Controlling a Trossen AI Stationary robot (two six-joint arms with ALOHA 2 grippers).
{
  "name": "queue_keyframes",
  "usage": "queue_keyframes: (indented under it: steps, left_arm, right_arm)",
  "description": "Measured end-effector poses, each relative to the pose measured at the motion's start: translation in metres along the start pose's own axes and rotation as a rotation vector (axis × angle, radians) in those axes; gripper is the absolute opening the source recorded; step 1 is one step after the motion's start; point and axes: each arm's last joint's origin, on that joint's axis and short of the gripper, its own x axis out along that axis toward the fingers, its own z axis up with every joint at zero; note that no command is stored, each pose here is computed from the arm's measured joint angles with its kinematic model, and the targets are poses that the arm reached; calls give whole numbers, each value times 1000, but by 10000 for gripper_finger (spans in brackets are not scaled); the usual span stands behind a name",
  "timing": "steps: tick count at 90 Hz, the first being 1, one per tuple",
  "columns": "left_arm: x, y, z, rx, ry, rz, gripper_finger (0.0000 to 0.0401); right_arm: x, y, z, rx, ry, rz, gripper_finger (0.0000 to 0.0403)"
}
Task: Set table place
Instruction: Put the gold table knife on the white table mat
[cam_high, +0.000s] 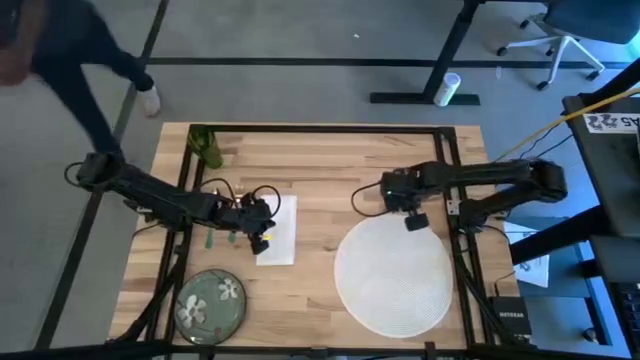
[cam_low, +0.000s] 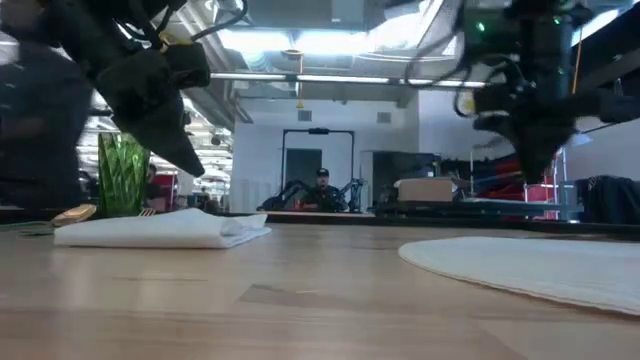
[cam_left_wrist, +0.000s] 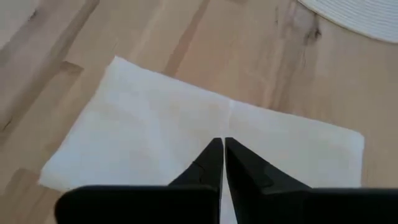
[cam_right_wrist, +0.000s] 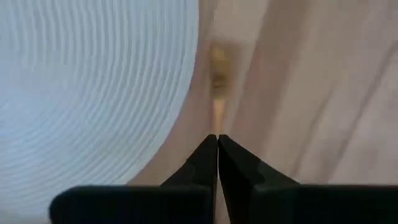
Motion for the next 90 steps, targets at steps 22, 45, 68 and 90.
queue_keyframes:
  steps: [22, 45, 68, 90]
  left_arm:
    - [0, 0, 0, -5, 2, -3, 0]
    - [0, 0, 0, 39, 3, -2, 0]
    - [0, 2, -4, 77, 40, 14, 0]
    - [0, 2, -4, 61, 45, 17, 0]
  right_arm:
    - [15, -1, -36, 38, 175, 81, 15]
    - [16, -12, -39, 85, 136, 111, 75]
    - [17, -24, -43, 159, 115, 89, 103]
    - [19, -27, -44, 200, 109, 109, 104]
